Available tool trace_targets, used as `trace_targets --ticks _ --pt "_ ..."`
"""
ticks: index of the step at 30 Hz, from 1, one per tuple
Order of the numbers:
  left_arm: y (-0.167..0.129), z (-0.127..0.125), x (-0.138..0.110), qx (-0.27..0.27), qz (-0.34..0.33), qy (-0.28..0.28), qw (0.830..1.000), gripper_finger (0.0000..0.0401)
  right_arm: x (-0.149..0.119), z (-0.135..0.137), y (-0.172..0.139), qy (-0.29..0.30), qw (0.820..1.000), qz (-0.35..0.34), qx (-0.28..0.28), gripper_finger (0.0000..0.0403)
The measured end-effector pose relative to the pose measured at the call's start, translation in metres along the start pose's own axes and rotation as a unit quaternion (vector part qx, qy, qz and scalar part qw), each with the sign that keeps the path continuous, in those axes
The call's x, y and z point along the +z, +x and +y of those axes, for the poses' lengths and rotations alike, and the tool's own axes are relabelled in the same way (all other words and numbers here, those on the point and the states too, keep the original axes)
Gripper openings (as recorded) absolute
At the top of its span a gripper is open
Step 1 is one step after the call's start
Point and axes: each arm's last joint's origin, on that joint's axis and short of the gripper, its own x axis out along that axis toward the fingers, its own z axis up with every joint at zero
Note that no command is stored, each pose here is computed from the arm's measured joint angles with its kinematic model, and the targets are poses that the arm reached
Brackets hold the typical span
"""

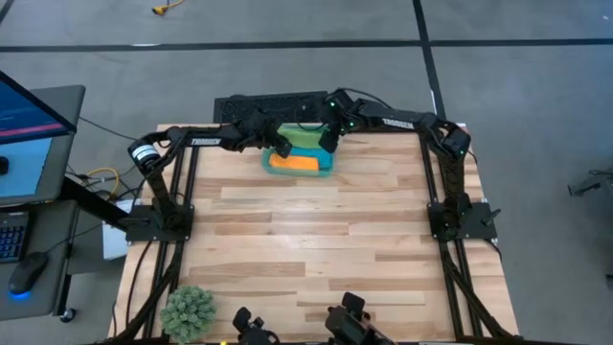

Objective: Roll microfiber towels into tight, uniform cylinder then place into a basket
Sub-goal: Put the rolled green microfiber towel into the green bin

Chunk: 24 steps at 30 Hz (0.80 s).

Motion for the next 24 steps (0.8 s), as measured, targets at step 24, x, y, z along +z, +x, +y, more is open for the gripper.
trace_targets --ticks 24 --pt "-0.002 0.0 0.001 0.01 0.02 0.013 1.0 0.0198 0.009 0.026 0.041 -0.039 0.997 -0.065 0.02 0.007"
